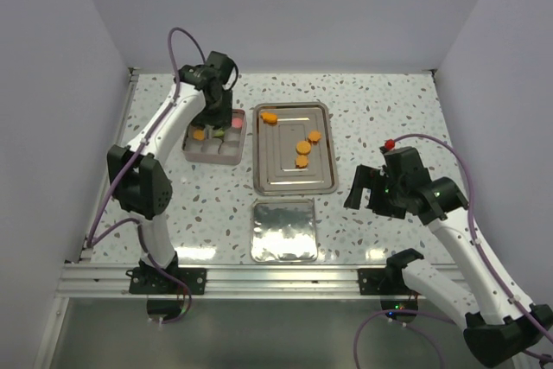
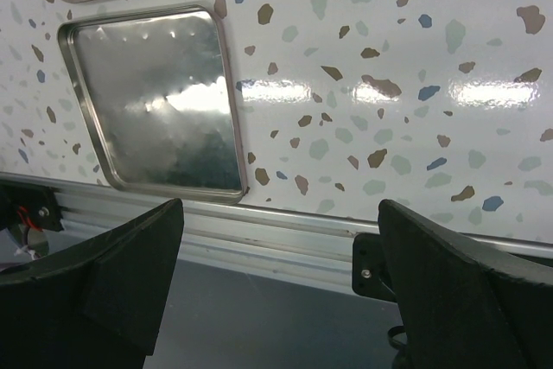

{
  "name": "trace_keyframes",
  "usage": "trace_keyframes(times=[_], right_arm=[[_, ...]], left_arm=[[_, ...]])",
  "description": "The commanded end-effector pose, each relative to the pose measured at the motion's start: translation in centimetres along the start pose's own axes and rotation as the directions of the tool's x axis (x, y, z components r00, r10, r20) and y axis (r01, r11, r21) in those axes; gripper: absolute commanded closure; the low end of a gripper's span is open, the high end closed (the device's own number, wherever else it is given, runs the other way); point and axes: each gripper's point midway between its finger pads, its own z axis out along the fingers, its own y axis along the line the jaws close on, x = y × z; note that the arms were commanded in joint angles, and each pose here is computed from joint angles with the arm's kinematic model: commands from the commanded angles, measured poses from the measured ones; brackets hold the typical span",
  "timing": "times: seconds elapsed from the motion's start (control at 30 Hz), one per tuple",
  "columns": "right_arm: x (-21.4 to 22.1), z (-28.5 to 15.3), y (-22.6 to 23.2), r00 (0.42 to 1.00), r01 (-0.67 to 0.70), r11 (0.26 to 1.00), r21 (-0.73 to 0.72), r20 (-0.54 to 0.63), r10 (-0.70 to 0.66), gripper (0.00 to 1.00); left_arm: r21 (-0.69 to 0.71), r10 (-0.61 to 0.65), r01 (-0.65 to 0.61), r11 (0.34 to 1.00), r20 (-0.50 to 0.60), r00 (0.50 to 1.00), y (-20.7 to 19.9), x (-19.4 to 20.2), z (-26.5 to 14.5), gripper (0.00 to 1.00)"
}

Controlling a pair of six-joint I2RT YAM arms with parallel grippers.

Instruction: Pack the cookies

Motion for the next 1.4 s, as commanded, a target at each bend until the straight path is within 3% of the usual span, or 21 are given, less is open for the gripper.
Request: trace_keyframes(times=[0.0, 0.17, 0.53, 0.97, 1.37], right_arm=[[-0.3, -0.5, 0.4, 0.999, 0.024, 0.999, -0.023, 0.023, -0.023, 0.02], [-0.1, -1.1, 0.2, 0.999, 0.025, 0.999, -0.024, 0.033, -0.024, 0.02], [0.8, -3.3, -1.2, 0.997, 0.024, 1.000, 0.008, 0.070, -0.025, 0.02], [2.7, -5.6, -3.0, 0.995, 0.047, 0.998, 0.041, 0.083, -0.051, 0.02], [3.3, -7.2, -4.2, 0.991, 0.057, 0.996, 0.065, 0.118, -0.064, 0.01]], left_arm=[[0.048, -0.038, 0.035, 0.998, 0.069, 0.997, 0.2, -1.2, -3.8, 0.38], [0.088, -0.023, 0.015, 0.996, 0.089, 0.996, -1.5, -0.4, -5.4, 0.38], [0.209, 0.047, -0.062, 0.976, 0.072, 0.996, -9.9, 3.2, -6.1, 0.39], [0.319, 0.202, -0.202, 0.926, 0.032, 0.979, -19.2, 11.8, -6.8, 0.39], [0.280, 0.250, -0.239, 0.930, -0.006, 0.968, -21.3, 14.9, -4.9, 0.39]])
